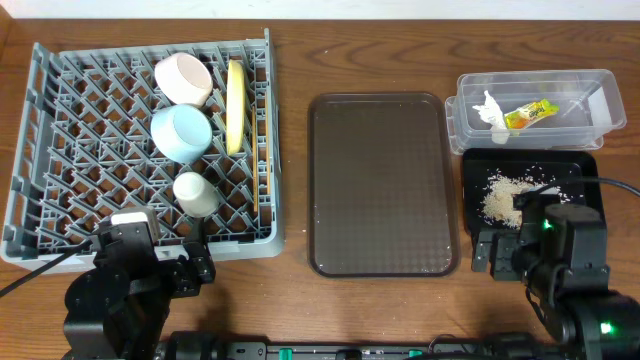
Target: Sort waste into correct bins and load items into the dishwasher rack
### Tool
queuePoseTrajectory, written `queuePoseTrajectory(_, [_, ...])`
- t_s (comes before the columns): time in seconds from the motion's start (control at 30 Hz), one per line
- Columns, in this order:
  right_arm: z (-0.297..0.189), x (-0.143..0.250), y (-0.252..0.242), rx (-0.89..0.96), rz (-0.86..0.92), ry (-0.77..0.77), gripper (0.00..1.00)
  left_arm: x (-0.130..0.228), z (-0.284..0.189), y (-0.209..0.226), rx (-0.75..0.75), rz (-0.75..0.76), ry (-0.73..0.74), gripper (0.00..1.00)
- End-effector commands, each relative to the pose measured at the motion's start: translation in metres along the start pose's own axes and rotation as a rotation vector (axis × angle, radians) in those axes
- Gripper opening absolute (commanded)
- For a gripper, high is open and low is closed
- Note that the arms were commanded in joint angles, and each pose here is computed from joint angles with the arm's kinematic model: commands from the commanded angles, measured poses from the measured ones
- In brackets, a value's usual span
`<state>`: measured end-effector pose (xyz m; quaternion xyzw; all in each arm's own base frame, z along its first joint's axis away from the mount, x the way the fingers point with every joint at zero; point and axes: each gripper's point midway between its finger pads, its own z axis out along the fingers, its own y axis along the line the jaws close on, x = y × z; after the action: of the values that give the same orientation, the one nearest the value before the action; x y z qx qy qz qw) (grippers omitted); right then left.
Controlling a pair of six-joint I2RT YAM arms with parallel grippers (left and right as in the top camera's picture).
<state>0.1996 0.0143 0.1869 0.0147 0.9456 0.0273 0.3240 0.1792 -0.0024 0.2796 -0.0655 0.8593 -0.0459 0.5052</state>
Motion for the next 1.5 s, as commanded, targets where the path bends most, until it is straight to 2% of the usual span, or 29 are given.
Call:
queuePoseTrajectory(0.0, [-0.008,-0.016,-0.001,0.009,-0.060,-0.136,0.99,0.003,0.002,0.000,0.001,0.013,0.009,0.89])
queuePoseTrajectory(0.37, [-0.005,-0.046,0.003,-0.037,-0.072,-0.784,0.99,0.003,0.002,0.000,0.001,0.013,0.009,0.89])
queuePoseTrajectory(0.57, [0.002,-0.050,0.005,-0.060,-0.070,-1.009,0.99,0.003,0.002,0.000,0.001,0.013,0.009,0.89])
queuePoseTrajectory(0.67, [0.020,-0.042,0.005,-0.066,-0.075,-0.996,0.99,0.003,0.002,0.000,0.002,0.013,0.009,0.89])
queuePoseTrajectory(0.8, [0.054,-0.015,0.008,-0.084,-0.089,-0.821,0.99,0.003,0.002,0.000,0.002,0.013,0.009,0.89])
queuePoseTrajectory(1.47, [0.054,-0.016,0.008,-0.083,-0.090,-0.821,0.99,0.003,0.002,0.000,0.001,0.013,0.009,0.90])
